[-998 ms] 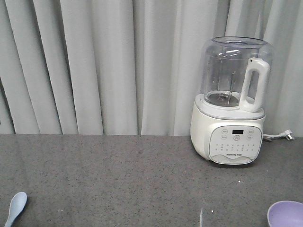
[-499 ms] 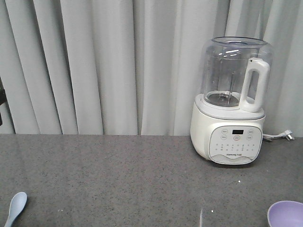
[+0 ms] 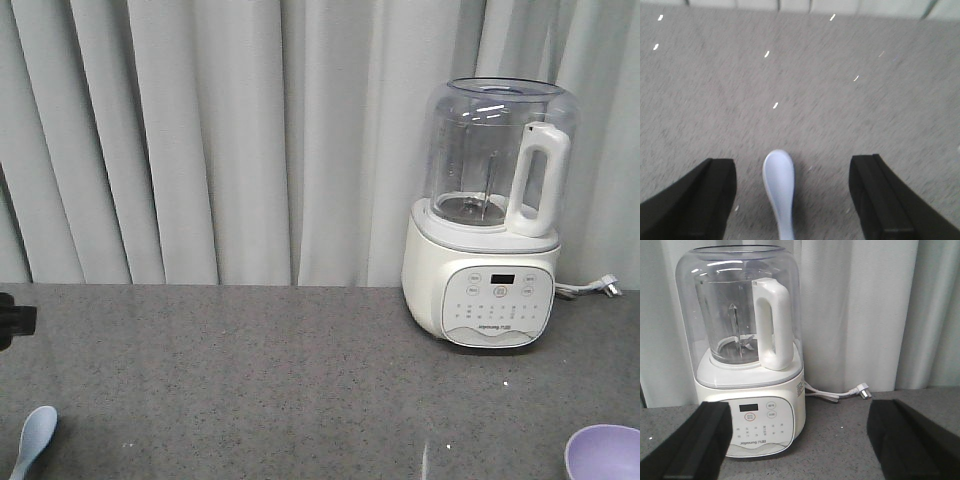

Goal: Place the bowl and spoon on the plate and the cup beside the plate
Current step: 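Lower the left gripper over the spoon and the right over the bowl, then grasp the spoon with left gripper and bowl rim with right gripper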

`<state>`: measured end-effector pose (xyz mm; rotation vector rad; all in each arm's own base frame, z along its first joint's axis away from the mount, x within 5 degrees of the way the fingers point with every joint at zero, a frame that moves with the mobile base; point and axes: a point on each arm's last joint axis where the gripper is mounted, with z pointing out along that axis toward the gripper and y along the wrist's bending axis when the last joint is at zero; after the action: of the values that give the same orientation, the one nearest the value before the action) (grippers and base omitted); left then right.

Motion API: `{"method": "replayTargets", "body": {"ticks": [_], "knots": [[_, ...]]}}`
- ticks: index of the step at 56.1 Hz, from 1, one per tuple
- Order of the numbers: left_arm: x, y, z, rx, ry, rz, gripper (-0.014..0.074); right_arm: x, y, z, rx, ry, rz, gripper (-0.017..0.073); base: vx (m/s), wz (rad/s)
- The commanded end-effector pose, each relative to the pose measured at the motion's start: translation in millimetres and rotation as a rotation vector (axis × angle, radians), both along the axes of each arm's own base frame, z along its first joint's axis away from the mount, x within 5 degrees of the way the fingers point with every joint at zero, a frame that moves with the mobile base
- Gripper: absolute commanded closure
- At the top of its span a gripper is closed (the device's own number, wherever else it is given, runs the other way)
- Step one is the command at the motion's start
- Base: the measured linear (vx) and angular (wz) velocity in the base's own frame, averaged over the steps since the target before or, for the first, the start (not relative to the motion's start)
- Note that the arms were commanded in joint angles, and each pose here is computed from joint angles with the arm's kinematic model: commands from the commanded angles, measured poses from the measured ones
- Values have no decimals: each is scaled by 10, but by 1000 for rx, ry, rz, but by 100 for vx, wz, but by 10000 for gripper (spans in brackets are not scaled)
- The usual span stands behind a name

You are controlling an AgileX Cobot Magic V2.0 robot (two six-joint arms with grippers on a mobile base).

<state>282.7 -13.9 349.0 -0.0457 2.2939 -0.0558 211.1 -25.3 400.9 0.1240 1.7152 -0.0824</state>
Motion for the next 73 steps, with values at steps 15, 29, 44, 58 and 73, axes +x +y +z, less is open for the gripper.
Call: {"method": "replayTargets", "body": {"ticks": [15,29,44,58,73], "knots": [[288,3,-503,28,292,11,20,-51,7,228,-27,-130,5,24,0,0],[421,-22,-752,5,366,14,22,-51,7,227,-26,-128,5,24,0,0],[569,-24,-1043,17,427,13,22,-52,7,219,-25,-120,4,24,0,0],[632,-24,-1151,24,434,11,112,-52,6,203,-23,-103,3,24,0,0],[599,-28,-1168,33,475,1,603,-52,6,202,-23,-102,3,24,0,0]]}}
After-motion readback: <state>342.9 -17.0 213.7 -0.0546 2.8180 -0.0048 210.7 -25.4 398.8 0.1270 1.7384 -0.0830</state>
